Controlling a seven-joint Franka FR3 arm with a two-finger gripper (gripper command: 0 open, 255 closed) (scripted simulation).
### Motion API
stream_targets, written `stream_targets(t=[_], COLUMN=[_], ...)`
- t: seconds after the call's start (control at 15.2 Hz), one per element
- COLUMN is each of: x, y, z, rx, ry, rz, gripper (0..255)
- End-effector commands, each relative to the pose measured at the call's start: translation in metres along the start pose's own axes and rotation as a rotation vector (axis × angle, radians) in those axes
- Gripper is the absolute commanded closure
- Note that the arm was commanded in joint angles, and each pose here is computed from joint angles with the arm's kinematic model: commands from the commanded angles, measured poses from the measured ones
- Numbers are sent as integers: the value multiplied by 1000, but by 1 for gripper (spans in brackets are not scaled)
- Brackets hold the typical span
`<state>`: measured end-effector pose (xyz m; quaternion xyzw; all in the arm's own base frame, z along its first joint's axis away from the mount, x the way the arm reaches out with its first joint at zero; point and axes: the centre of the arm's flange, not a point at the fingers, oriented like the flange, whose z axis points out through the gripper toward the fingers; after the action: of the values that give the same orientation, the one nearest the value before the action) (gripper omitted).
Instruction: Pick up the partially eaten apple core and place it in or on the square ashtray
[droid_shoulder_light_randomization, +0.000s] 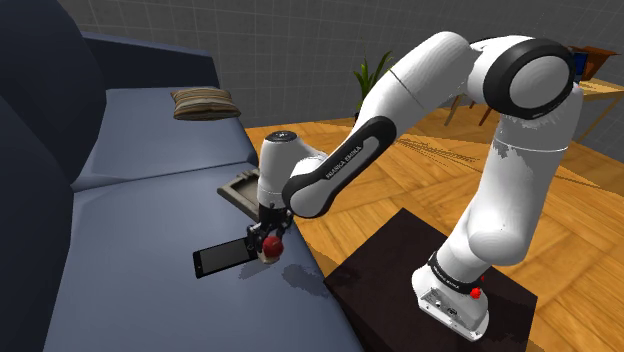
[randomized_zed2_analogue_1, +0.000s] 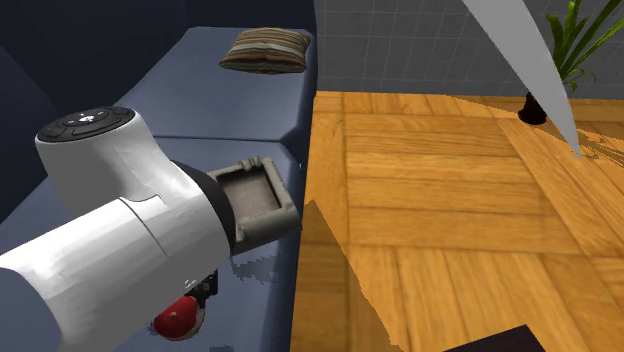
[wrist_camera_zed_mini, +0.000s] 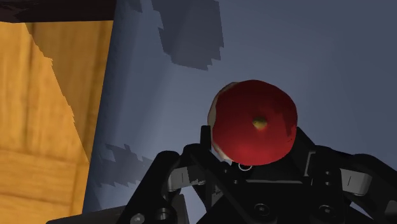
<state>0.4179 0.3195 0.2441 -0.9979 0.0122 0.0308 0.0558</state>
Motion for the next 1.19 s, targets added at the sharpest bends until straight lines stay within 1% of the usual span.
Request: stream_targets(t=[0.0, 1.06, 1.12], x=[-1, -6, 6], y=[0, -9, -4], z=[-10, -92, -94], rx=[0, 0, 0], ry=[0, 0, 0], rz=[0, 0, 0], gripper=[255, 255, 255])
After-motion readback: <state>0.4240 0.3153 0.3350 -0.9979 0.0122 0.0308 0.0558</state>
